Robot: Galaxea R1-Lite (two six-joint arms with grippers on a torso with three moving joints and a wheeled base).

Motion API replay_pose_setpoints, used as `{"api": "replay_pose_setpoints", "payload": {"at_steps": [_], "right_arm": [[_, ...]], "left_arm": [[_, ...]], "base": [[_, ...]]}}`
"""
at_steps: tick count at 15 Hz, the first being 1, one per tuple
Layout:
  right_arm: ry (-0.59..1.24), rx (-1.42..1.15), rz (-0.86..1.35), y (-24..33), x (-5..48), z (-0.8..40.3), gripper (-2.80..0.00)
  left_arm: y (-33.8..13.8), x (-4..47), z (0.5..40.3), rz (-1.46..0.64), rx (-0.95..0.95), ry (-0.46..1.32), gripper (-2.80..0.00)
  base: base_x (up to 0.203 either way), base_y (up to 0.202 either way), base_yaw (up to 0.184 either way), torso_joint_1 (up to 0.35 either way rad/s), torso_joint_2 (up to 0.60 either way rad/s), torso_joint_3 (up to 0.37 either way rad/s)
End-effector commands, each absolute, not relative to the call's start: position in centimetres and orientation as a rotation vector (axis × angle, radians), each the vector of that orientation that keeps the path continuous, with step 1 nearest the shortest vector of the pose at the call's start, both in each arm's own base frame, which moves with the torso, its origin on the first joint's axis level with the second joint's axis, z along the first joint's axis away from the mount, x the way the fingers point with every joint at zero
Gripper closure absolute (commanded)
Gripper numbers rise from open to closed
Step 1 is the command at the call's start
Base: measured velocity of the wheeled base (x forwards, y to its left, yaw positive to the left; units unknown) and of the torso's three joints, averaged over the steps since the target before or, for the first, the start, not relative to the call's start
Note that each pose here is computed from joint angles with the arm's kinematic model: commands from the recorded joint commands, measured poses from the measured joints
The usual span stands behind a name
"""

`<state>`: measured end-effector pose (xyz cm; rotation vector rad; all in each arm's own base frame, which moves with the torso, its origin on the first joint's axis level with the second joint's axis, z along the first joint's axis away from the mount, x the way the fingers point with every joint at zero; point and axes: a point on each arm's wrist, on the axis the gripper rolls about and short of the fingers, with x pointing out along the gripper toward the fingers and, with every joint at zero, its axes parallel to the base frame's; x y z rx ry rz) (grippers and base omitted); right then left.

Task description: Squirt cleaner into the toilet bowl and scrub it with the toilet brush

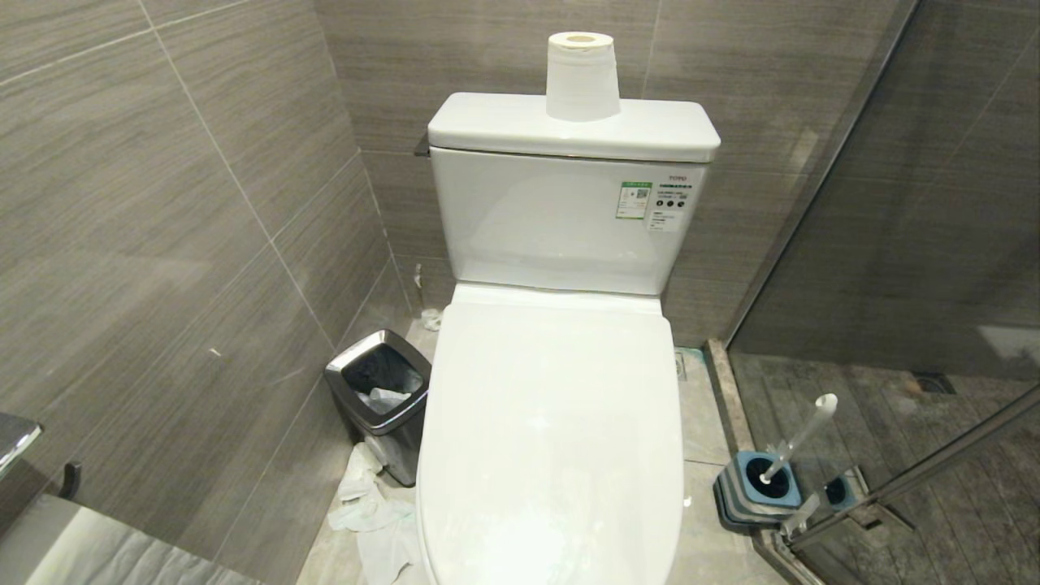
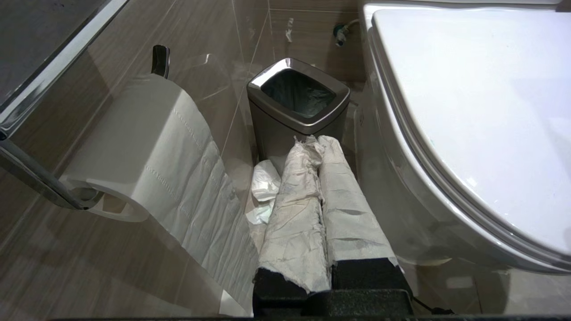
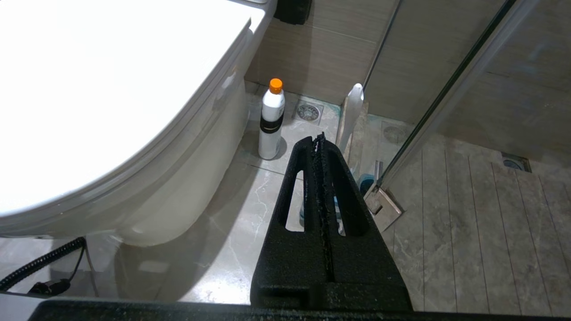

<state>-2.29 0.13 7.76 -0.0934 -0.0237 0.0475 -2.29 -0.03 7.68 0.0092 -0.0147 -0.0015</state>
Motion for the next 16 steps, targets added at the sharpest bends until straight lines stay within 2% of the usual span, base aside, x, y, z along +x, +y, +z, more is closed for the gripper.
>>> {"api": "replay_pose_setpoints", "payload": {"at_steps": [1, 16], "right_arm": [[-0.013, -0.094, 0.049, 0.13, -2.2, 7.42, 0.0], [-0.013, -0.094, 0.049, 0.13, -2.2, 7.42, 0.0]], "left_arm": [[-0.03, -2.22, 7.48, -0.002, 0.009, -0.006, 0.0], [-0.03, -2.22, 7.48, -0.002, 0.009, -0.006, 0.0]], "base": [[0.0, 0.0, 0.0, 0.0, 0.0, 0.0], [0.0, 0.0, 0.0, 0.0, 0.0, 0.0]]}}
